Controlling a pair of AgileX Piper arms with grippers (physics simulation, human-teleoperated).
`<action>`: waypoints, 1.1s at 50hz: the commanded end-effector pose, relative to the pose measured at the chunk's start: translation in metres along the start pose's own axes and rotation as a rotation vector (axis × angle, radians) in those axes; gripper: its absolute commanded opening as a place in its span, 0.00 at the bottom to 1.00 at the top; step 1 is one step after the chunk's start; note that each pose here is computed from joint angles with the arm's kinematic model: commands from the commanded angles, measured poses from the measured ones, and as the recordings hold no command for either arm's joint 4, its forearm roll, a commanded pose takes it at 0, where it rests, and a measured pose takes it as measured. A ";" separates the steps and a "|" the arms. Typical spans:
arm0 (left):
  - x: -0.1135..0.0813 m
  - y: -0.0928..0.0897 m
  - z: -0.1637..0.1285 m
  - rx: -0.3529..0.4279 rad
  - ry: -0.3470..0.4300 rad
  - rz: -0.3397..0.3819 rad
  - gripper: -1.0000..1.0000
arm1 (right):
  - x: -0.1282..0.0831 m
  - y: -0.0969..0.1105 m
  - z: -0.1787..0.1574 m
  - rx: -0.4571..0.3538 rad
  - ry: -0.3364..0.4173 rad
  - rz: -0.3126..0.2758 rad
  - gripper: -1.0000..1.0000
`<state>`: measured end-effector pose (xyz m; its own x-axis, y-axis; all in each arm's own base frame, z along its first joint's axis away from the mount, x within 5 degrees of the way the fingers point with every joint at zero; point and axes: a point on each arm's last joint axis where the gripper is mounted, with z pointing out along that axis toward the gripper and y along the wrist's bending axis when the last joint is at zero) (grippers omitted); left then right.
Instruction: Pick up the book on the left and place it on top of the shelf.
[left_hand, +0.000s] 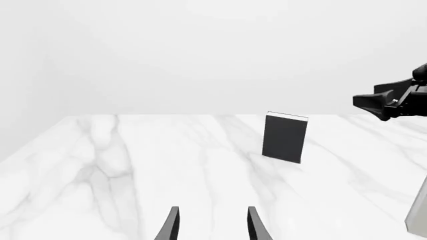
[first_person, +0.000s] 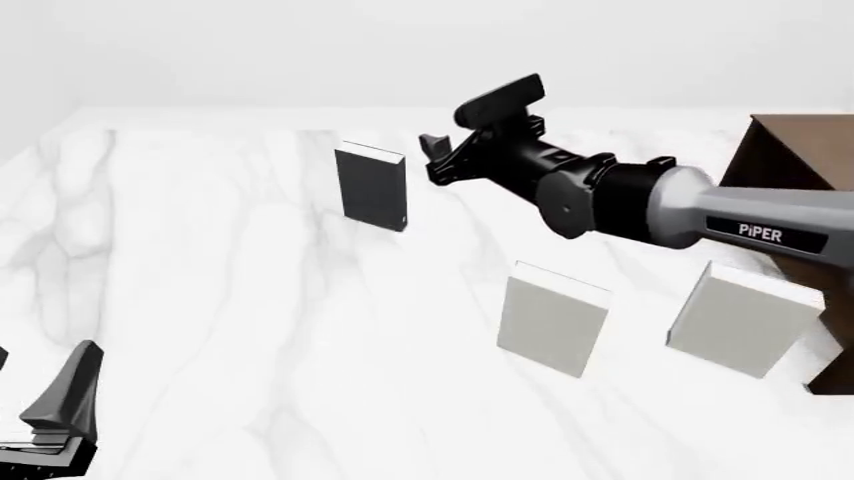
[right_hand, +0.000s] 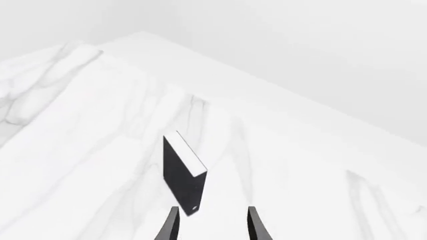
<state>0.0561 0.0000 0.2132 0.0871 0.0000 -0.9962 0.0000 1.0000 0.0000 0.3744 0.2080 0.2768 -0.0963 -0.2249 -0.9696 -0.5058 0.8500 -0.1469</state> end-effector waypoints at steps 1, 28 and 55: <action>0.000 0.000 0.000 0.000 0.000 0.000 1.00 | 0.008 0.000 0.015 0.001 0.009 0.005 1.00; 0.000 0.000 0.000 0.000 0.000 0.000 1.00 | 0.022 0.008 0.047 -0.014 0.026 0.014 1.00; 0.000 0.000 0.000 0.000 0.000 0.000 1.00 | 0.033 0.010 0.073 -0.016 0.037 0.017 1.00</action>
<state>0.0561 0.0000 0.2132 0.0871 0.0000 -0.9962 0.0000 1.0000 0.0000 0.4203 0.2391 0.2372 -0.1300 -0.2255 -0.9655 -0.5160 0.8469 -0.1283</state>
